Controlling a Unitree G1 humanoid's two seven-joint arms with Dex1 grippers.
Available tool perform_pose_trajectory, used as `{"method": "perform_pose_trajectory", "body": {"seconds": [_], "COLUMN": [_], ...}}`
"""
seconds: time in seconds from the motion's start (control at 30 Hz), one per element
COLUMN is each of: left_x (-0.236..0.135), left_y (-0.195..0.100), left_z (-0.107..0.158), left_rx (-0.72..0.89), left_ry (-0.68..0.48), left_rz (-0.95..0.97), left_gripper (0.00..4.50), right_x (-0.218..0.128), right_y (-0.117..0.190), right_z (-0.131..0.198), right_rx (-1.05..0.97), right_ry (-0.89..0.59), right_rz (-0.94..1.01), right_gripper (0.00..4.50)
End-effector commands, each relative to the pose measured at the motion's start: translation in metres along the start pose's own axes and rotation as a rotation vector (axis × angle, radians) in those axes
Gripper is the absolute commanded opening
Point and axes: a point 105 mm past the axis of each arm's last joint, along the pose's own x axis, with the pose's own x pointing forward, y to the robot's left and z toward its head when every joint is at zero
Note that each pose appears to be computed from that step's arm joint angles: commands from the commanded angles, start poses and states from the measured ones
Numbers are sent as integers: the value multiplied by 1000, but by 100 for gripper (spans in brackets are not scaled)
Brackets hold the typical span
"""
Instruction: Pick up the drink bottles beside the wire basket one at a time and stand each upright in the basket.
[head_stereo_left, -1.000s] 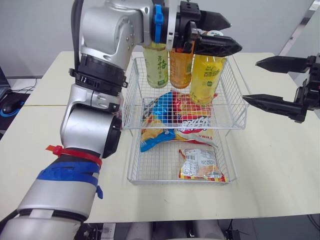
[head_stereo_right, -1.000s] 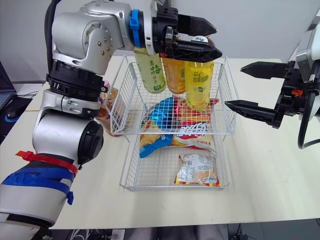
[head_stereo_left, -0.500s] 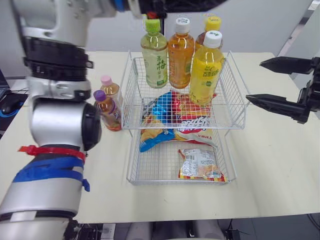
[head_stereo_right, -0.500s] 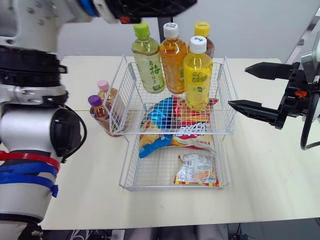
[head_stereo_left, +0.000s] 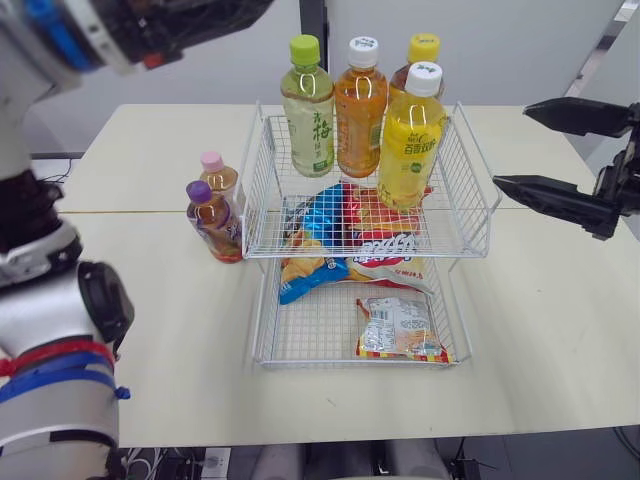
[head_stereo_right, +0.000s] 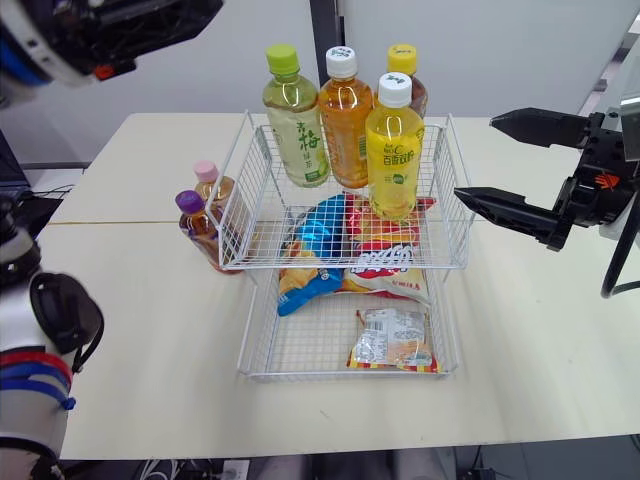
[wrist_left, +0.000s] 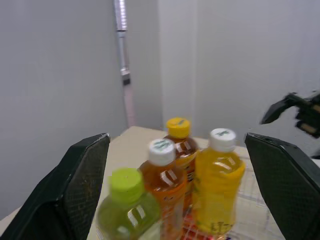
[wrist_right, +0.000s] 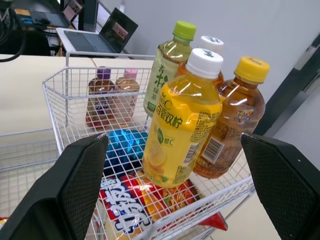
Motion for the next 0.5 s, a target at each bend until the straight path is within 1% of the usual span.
{"method": "perform_pose_trajectory", "body": {"seconds": [0.03, 0.1, 0.2, 0.3, 0.33, 0.4, 0.5], "left_x": [-42, -67, -102, -128, -136, -145, -149], "left_y": [13, 21, 29, 37, 38, 36, 34], "left_z": [14, 10, -3, -25, -35, -51, -74], "left_rx": [107, 112, 68, 70, 82, 98, 68], "left_ry": [-29, -18, 12, 84, 125, 182, 171], "left_rz": [201, 294, 397, 480, 499, 507, 554], "left_gripper": [447, 447, 447, 447, 447, 447, 447], "right_x": [1, 5, 13, 22, 25, 29, 35], "right_y": [11, 19, 28, 35, 37, 38, 41], "right_z": [14, 14, 16, 16, 16, 17, 14], "right_rx": [-56, -20, 16, 36, 40, 44, 33], "right_ry": [-45, -51, -73, -96, -105, -116, -101], "right_rz": [52, 118, 188, 247, 259, 269, 286], "right_gripper": [450, 450, 450, 450, 450, 450, 450]}}
